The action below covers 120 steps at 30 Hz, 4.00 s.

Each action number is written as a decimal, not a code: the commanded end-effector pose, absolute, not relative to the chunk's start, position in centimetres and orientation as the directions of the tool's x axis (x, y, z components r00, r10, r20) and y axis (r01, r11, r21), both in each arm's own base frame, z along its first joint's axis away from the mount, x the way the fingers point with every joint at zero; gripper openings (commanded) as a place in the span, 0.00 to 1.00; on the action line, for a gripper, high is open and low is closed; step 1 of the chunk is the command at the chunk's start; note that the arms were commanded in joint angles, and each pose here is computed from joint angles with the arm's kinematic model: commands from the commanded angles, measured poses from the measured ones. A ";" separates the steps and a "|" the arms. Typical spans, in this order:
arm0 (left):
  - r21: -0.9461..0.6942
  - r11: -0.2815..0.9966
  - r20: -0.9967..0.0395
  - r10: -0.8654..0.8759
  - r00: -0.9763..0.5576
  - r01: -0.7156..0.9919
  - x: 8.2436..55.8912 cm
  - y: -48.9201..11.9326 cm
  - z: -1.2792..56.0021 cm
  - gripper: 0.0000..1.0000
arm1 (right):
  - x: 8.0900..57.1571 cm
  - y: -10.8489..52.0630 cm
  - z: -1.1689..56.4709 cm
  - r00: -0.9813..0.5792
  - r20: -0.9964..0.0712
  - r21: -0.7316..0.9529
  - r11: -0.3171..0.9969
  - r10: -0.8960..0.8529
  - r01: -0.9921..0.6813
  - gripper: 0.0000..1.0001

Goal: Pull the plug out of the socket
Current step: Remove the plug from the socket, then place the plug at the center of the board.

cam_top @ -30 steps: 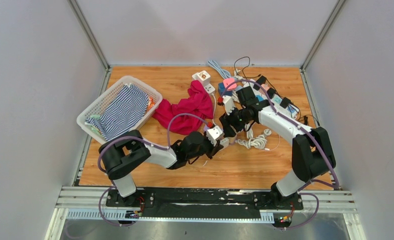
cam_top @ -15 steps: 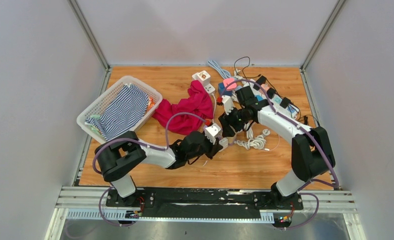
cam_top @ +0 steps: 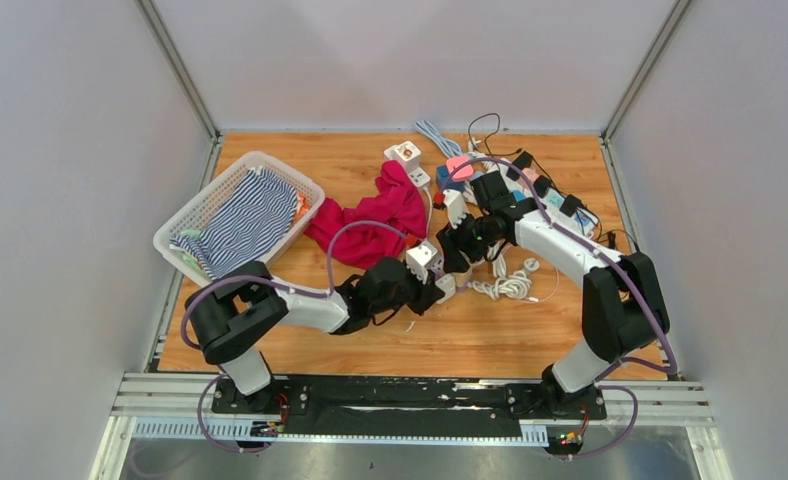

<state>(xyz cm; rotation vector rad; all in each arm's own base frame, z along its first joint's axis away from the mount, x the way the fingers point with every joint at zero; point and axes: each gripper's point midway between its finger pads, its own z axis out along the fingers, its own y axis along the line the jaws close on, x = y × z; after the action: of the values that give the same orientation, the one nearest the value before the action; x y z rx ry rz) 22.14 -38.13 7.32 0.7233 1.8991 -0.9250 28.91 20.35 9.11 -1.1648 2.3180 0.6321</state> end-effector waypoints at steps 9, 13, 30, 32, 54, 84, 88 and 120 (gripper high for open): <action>-0.185 0.621 -0.910 0.185 -0.372 0.761 22.3 -37.8 8.0 0.00 | 26.8 18.6 5.7 -0.575 -0.451 0.216 0.541 -0.683 -0.813 0.17; -0.369 0.575 -0.864 0.079 -0.498 0.730 21.7 -38.5 9.5 0.00 | 26.8 18.6 5.8 -0.573 -0.453 0.216 0.539 -0.683 -0.814 0.17; -0.285 0.561 -0.898 0.128 -0.421 0.777 20.4 -39.4 10.0 0.00 | 26.8 18.4 5.7 -0.571 -0.448 0.208 0.541 -0.687 -0.815 0.17; -0.232 0.582 -0.915 0.141 -0.378 0.779 20.8 -39.0 10.2 0.00 | 26.8 18.4 5.7 -0.572 -0.447 0.208 0.542 -0.688 -0.814 0.17; -0.173 0.393 -0.951 0.171 -0.257 0.903 14.0 -33.8 11.7 0.00 | 26.3 19.1 10.8 -0.495 -0.578 0.195 0.479 -0.649 -0.856 1.00; -0.102 0.145 -0.978 0.164 -0.126 0.984 11.2 -36.7 15.2 0.00 | 11.4 22.1 16.7 0.029 -0.919 0.113 -0.333 -0.392 -0.936 0.90; -0.106 0.146 -0.980 0.152 -0.128 0.984 11.4 -37.6 16.0 0.00 | 11.6 22.8 15.4 0.026 -0.895 0.140 -0.335 -0.445 -0.932 0.82; 0.008 0.576 -0.995 0.088 -0.052 0.818 17.1 -29.7 15.9 1.00 | 14.5 19.0 16.7 0.023 -0.763 0.124 -0.181 -0.646 -0.976 0.00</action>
<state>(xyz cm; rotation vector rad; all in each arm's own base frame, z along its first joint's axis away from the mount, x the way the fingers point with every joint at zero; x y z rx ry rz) 14.12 -32.88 16.69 0.9228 1.5168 -0.9279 13.09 21.49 15.91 -1.8749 1.5043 1.1269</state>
